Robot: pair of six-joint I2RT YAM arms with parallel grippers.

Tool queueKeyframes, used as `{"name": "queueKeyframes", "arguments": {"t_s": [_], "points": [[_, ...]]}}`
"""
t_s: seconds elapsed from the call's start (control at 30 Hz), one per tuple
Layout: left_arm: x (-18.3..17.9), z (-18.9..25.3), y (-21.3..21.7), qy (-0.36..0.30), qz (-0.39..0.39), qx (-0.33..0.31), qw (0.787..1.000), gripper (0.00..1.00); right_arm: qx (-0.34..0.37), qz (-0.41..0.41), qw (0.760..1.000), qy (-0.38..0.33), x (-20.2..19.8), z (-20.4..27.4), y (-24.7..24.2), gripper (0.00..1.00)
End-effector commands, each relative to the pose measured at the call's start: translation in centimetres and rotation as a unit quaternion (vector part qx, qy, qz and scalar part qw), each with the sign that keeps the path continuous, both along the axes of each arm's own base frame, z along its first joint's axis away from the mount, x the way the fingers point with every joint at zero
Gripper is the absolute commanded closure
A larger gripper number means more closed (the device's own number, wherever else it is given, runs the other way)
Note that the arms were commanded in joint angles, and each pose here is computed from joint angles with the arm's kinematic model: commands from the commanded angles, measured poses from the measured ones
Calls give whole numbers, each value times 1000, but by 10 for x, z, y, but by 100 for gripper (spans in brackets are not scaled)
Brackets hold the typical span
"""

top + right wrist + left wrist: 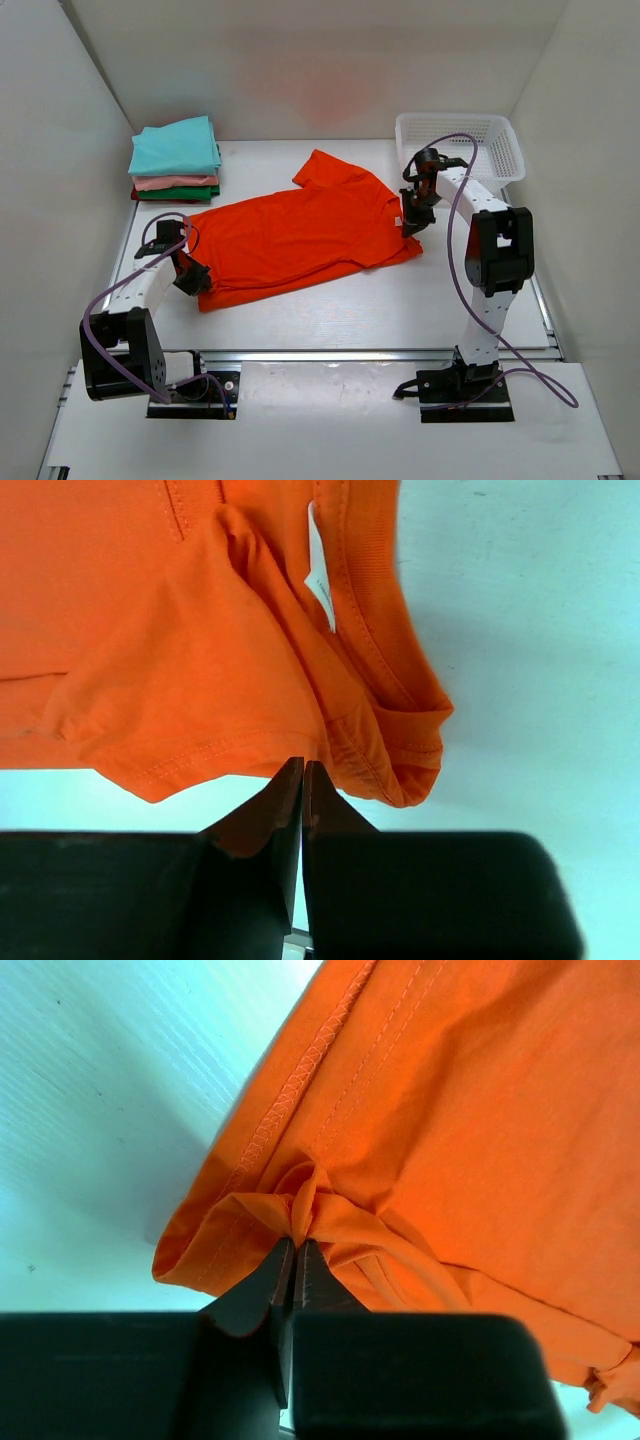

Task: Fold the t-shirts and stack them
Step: Fold the flattened tshirt in 1/3 of the way

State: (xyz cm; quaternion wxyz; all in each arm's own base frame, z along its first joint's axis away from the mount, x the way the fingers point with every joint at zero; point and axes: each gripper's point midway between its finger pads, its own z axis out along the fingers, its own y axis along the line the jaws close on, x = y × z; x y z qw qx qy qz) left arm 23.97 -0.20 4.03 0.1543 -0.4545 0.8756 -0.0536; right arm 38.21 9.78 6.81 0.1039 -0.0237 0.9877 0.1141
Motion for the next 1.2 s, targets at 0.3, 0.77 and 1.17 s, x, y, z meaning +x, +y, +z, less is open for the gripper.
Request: {"name": "queueKeyframes", "arguments": {"t_s": [0.3,0.77,1.17], "points": [[3,8,1,-21,-4,0,1000,88,-3,-1,1000,8,0,-13,-3,69],[0,8,5,-25,21,-4,999,100,146,-27,989,-21,20,39,24,100],[12,15,16,-51,45,5,998,100,218,-46,974,-38,53,49,40,100]]}}
